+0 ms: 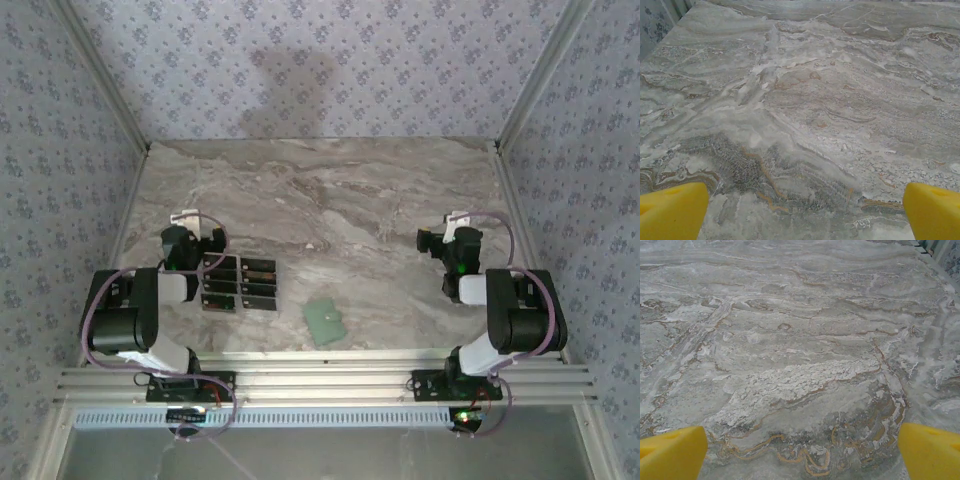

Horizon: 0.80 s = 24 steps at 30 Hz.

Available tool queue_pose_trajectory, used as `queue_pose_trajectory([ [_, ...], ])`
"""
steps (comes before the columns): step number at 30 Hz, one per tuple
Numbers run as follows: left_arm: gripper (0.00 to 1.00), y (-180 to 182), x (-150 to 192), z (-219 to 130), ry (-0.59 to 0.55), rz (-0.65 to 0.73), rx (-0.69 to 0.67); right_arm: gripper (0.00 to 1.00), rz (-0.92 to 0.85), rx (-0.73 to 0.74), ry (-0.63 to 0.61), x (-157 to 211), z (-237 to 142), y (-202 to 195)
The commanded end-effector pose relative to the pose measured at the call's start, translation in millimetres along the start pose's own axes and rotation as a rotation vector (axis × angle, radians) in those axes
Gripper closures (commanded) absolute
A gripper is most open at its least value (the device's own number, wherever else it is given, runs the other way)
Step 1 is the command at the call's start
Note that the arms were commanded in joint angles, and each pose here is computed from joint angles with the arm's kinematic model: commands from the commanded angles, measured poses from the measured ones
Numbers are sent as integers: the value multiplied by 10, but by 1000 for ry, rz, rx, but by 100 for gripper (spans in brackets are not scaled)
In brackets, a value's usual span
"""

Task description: Put the credit cards into the card holder

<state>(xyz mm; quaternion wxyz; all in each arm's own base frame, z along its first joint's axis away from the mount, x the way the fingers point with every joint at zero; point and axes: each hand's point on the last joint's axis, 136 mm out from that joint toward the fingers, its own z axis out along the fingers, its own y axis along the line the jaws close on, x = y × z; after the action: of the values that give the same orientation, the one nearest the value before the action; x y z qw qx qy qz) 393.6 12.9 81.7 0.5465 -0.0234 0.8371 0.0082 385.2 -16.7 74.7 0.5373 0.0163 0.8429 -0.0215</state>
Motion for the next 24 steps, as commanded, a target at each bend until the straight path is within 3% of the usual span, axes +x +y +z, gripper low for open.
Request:
queue_pose_trajectory([
  [1,0,-1,-80,24,-19,-13,3,0,-18,-5,-32,-111,17,10],
  [24,0,9,-82,21,-20,-19,5,0,-5,-13,-28,-106,22,-10],
])
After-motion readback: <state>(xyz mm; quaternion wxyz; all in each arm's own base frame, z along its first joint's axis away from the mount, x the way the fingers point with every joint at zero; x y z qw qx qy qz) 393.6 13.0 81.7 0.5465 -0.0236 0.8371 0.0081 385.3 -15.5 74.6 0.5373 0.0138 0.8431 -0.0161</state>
